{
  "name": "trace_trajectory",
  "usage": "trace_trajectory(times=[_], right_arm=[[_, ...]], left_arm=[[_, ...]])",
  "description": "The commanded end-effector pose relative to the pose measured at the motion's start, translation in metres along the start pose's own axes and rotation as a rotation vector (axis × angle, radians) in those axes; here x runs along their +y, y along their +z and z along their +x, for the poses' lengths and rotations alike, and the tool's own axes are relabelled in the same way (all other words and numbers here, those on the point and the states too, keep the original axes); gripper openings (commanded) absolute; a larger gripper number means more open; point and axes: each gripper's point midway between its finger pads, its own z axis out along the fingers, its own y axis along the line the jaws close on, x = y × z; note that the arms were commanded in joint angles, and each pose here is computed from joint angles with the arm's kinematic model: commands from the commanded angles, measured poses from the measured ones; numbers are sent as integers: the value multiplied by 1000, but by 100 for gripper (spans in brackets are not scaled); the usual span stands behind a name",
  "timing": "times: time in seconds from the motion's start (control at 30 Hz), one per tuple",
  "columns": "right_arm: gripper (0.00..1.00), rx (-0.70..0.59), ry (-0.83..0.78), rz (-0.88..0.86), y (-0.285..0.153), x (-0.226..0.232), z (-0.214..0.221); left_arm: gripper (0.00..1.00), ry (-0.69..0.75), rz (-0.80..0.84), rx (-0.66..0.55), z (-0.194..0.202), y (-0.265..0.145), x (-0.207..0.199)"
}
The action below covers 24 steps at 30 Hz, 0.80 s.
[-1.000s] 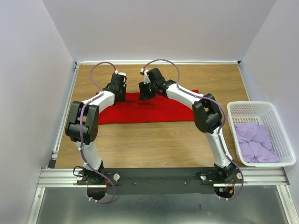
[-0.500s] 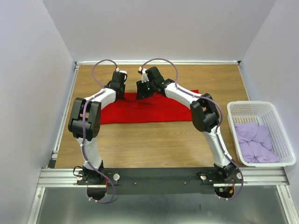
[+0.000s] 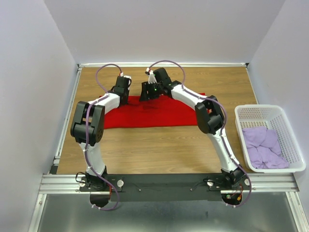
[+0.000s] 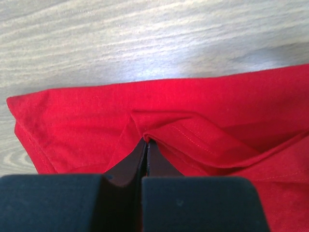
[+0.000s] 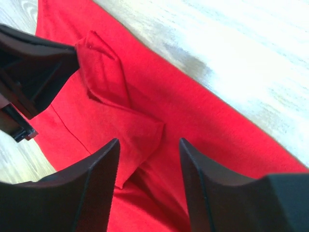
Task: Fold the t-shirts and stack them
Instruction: Fold the tshirt
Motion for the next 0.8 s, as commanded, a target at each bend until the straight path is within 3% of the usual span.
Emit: trace_trajectory(times=[0.0, 0.43, 0.77], right_arm=[[62, 5, 24, -95, 11, 4, -1], [63, 62, 27, -235, 23, 19, 14], [57, 61, 6, -327, 16, 36, 5]], left_arm=[[2, -3, -50, -46, -11, -10, 11], [2, -15, -56, -71, -17, -16, 14], [1, -18, -74, -83, -22, -20, 18]])
